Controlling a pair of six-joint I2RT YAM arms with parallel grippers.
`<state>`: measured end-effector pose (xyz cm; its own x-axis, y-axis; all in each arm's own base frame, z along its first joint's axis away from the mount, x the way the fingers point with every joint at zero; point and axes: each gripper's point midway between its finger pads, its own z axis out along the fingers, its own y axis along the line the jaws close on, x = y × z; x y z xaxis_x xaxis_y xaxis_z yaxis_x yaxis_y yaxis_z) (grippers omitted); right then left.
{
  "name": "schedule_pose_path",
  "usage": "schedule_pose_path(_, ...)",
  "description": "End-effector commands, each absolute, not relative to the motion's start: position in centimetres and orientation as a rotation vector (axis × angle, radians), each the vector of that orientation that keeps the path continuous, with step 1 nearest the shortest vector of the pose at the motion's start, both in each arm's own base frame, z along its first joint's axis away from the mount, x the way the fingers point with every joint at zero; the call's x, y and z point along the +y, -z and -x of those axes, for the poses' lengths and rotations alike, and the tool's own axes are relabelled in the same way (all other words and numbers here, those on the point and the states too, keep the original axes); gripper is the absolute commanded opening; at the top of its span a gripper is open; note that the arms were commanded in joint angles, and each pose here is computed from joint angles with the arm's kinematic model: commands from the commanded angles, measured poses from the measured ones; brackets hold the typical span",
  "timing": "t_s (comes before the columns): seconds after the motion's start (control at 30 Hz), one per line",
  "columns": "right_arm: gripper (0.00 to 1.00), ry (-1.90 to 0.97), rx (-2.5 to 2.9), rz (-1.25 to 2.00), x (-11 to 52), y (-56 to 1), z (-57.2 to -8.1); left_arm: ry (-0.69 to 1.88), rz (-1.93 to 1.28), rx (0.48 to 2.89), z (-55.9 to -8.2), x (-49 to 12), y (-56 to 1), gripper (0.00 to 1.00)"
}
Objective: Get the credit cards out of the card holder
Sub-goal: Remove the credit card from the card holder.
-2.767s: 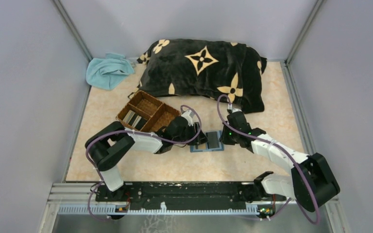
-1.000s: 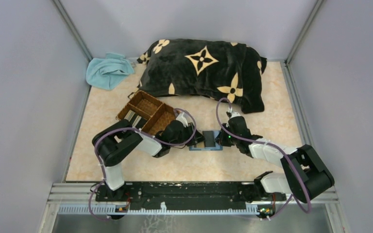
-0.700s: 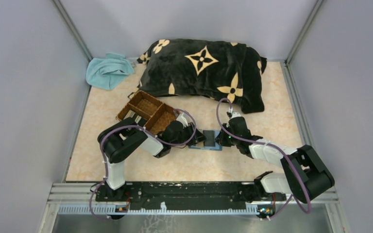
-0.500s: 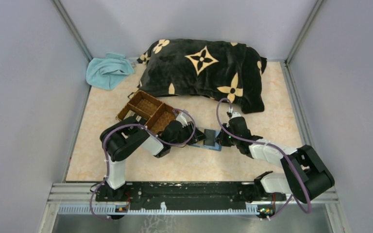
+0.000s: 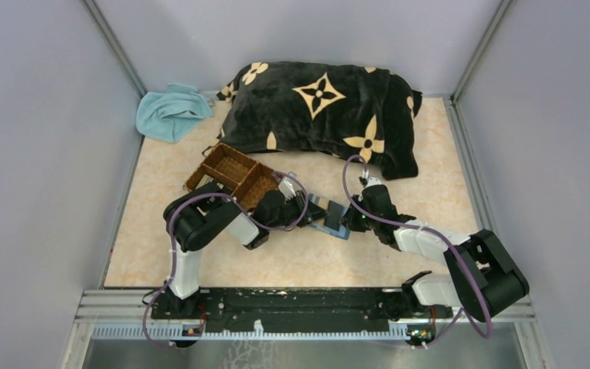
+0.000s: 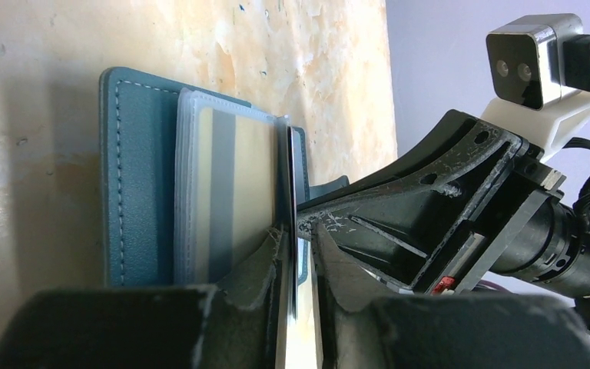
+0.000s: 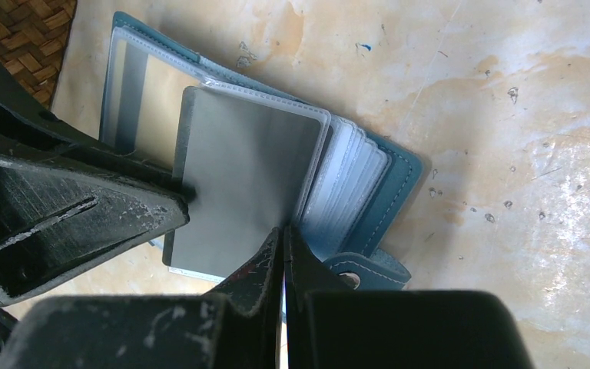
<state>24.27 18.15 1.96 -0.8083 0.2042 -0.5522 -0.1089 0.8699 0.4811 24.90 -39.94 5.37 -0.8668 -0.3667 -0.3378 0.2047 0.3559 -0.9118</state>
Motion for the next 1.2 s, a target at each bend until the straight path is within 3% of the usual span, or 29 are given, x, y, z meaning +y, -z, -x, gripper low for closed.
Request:
schedule_pose_path(0.0, 0.0, -0.581, 2.627, -0.063, 16.5, 2.4, -20.2, 1.788, -0.062, 2.145, -20.1, -43.0, -7.5, 0.22)
schedule_pose_path(0.37, 0.0, -0.575, 2.629, -0.069, 16.4, 2.5, -20.2, 1.67, -0.152, 2.268, -19.0, -42.3, -4.8, 0.38)
schedule_pose_path(0.5, 0.0, -0.574, 2.63, -0.068, 16.4, 2.5, -20.2, 1.703, -0.222, 2.269, -18.2, -43.0, -4.8, 0.39)
schedule_pose_path(0.93, 0.0, -0.559, 2.633, -0.074, 16.2, 2.6, -20.2, 1.932, -0.282, 2.173, -16.3, -44.9, -7.7, 0.31)
schedule_pose_path(1.1, 0.0, -0.557, 2.631, -0.08, 16.2, 2.6, -20.3, 1.919, -0.27, 2.194, -16.1, -44.5, -7.1, 0.12)
schedule_pose_path(1.17, 0.0, -0.553, 2.633, -0.084, 16.2, 2.6, -20.3, 1.914, -0.255, 2.195, -16.0, -44.2, -6.9, 0.09)
